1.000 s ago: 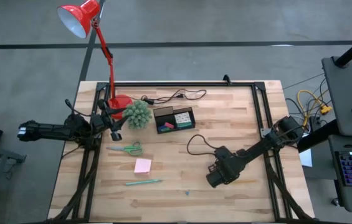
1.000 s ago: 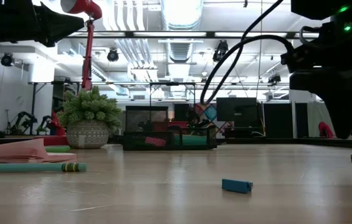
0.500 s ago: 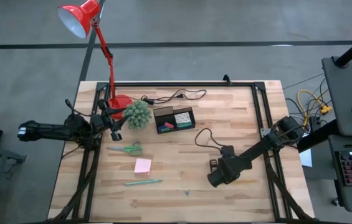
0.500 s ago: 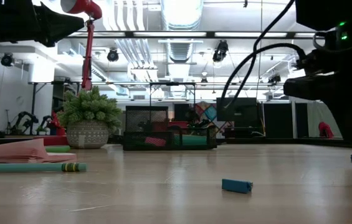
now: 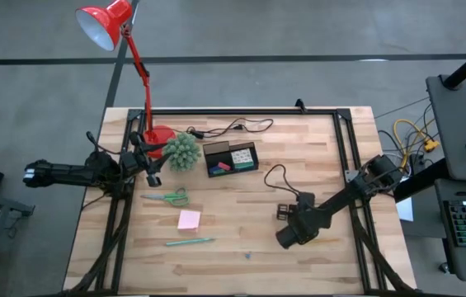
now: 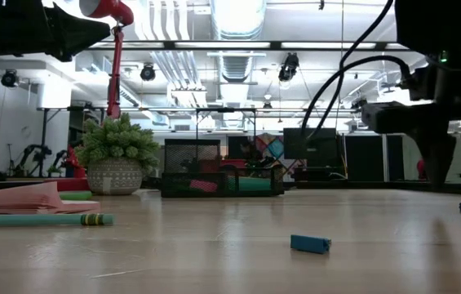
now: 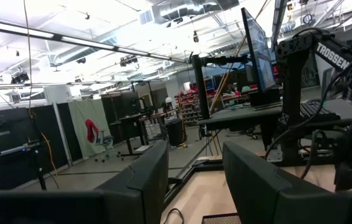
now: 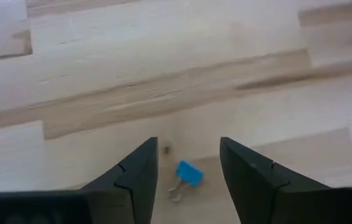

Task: Pick and place office supplies into organizer
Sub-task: Put the top blue binder clip into the desk organizer

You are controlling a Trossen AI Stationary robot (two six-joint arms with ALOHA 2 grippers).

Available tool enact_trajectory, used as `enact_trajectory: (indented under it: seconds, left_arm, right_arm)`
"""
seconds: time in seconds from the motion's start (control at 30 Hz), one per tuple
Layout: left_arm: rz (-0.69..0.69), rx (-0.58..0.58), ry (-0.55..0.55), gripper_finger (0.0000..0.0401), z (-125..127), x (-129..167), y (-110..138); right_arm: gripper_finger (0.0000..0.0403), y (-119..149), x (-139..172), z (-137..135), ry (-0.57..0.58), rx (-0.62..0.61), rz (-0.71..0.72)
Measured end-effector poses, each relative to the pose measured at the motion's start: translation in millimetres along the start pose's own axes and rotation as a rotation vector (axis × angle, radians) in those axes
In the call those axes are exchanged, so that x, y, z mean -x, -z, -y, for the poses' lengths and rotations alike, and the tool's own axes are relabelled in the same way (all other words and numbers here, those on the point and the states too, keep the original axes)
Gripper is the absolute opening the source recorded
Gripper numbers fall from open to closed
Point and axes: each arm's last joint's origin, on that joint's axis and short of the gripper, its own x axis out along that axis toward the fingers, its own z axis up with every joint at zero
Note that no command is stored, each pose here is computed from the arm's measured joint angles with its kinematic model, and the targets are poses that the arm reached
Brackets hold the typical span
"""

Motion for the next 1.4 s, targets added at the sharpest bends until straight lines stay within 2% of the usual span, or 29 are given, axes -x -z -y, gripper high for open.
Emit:
enact_trajectory:
  seconds: [0.2, 0.67, 1.07, 1.4]
  left_arm:
    - [0.002, -0.002, -0.001, 0.0139, 0, 0, 0]
    - [0.022, 0.006, -0.008, 0.0139, -1, 0, -4]
    - [0.017, 0.006, -0.006, 0.0139, -1, 0, -3]
    - [0.017, 0.005, -0.006, 0.0139, -1, 0, -3]
  right_arm:
    - [0.0149, 3, 0, -1, -0.016, -0.075, -0.031]
    - [0.0128, 8, -7, 3, 0.005, -0.070, -0.028]
    - [0.0135, 21, -17, -6, 0.025, -0.051, -0.001]
    - [0.0090, 21, -16, -6, 0.022, -0.036, -0.011]
